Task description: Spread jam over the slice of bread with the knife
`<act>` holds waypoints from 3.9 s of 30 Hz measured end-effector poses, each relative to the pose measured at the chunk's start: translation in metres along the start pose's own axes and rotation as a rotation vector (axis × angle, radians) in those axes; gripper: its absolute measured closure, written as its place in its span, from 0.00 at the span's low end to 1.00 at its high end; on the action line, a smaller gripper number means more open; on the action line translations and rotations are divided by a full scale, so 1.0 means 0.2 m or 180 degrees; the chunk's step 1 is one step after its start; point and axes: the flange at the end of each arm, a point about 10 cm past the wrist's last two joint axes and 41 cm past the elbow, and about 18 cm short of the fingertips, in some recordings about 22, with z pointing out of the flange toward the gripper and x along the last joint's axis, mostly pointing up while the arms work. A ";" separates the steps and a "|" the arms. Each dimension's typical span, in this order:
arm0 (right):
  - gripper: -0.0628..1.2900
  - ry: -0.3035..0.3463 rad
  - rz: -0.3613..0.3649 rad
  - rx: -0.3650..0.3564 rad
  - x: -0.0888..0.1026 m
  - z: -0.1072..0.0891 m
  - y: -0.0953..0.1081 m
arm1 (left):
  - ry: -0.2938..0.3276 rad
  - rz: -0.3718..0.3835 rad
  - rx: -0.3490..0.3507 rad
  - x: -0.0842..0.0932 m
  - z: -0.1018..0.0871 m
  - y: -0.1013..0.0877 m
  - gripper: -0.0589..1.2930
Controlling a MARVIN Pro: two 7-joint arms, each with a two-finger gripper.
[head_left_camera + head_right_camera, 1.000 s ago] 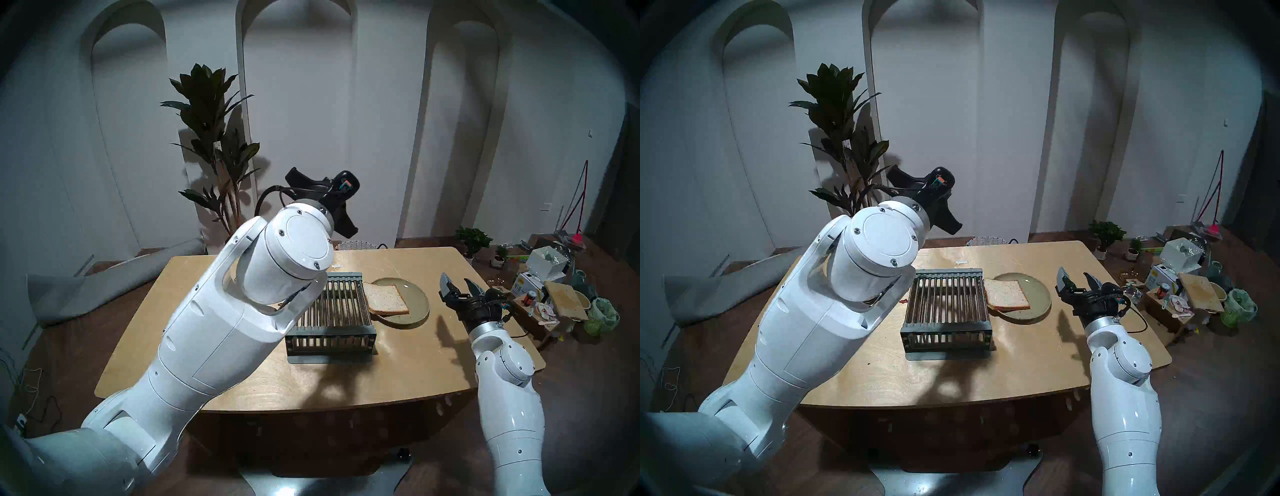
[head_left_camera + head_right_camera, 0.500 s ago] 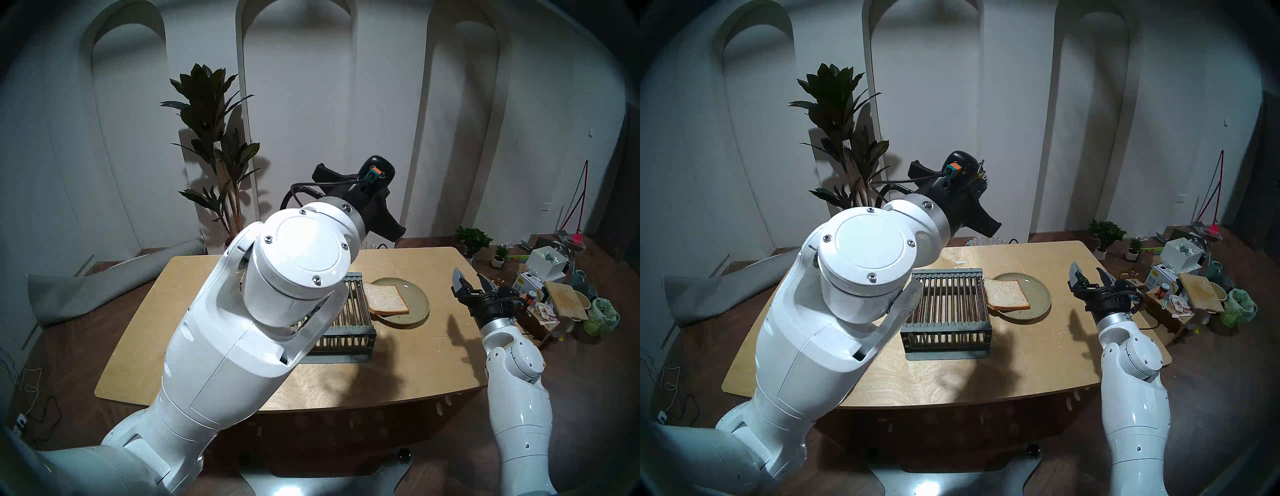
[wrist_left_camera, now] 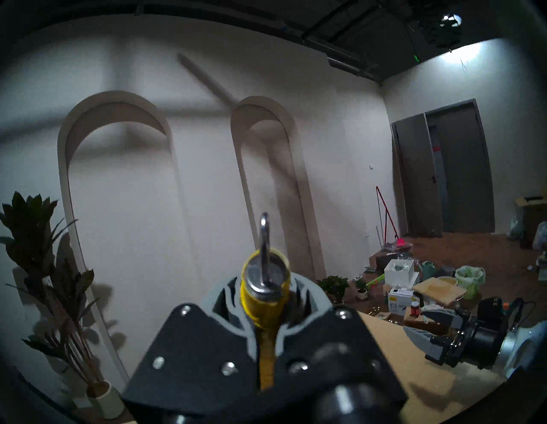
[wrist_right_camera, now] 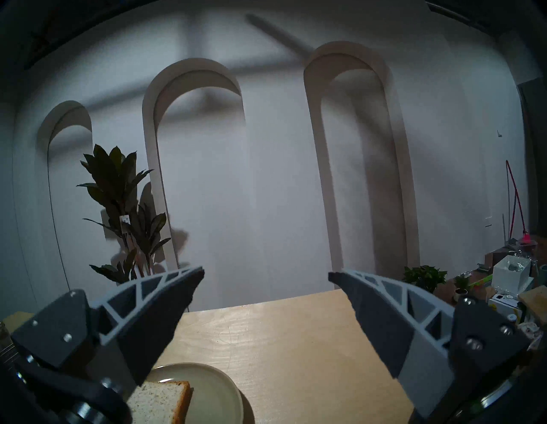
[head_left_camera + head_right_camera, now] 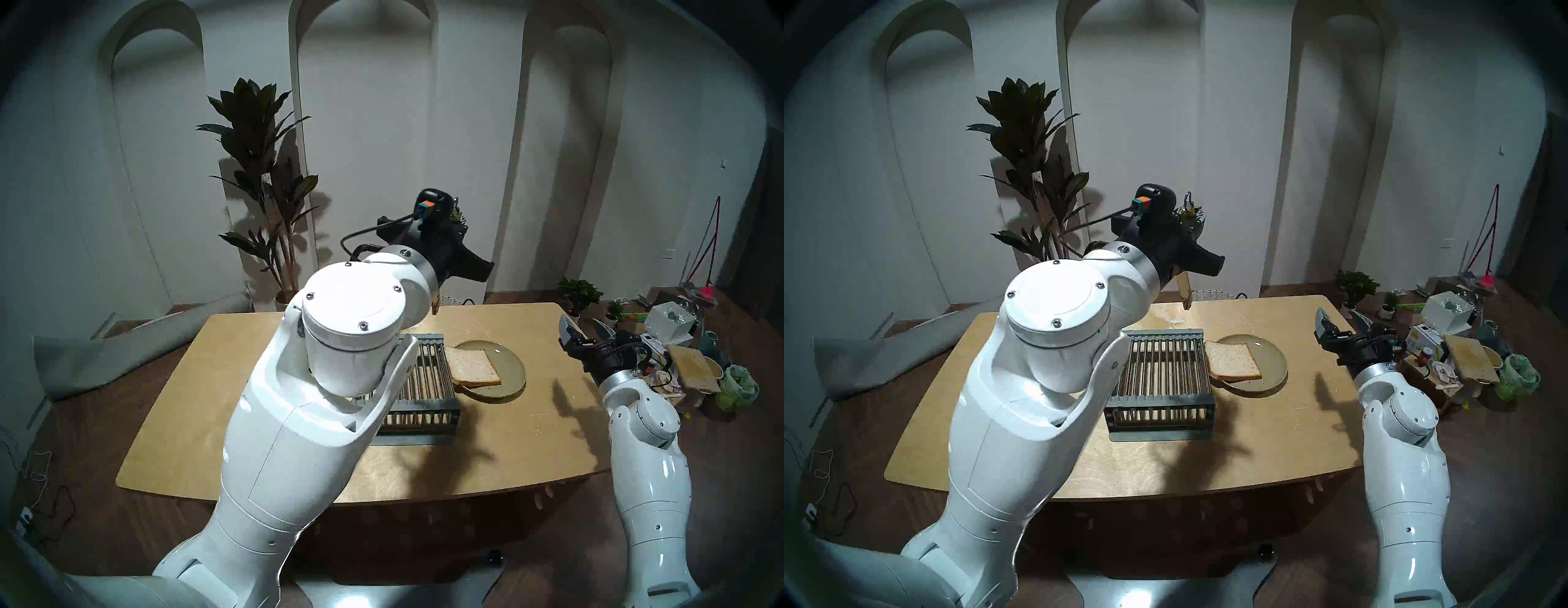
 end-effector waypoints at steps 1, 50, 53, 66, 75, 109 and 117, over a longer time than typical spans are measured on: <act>0.05 -0.0032 0.0002 0.0000 0.00 0.01 0.00 | 0.0001 -0.0045 0.0001 -0.01 0.01 -0.01 0.92; 0.05 -0.2095 0.1546 0.0136 -0.23 0.08 0.19 | -0.0240 -0.2378 0.0345 -0.73 0.44 -0.18 0.92; 0.05 -0.2100 0.1534 0.0112 -0.23 0.09 0.18 | -0.0318 -0.2415 0.0421 -0.78 0.45 -0.18 0.92; 0.05 -0.2107 0.1371 0.0054 -0.26 0.14 0.10 | -0.0524 -0.2669 0.0511 -0.84 0.48 -0.14 0.92; 0.05 -0.2091 0.1396 0.0048 -0.29 0.18 0.05 | -0.0693 -0.2745 0.0606 -0.93 0.51 -0.12 0.92; 0.23 -0.2203 0.1510 -0.0027 -0.44 0.20 -0.03 | -0.0721 -0.2892 0.0661 -1.05 0.65 -0.14 0.92; 0.38 -0.2188 0.1483 -0.0029 -0.46 0.22 -0.05 | -0.0698 -0.2912 0.0666 -1.05 0.65 -0.15 0.92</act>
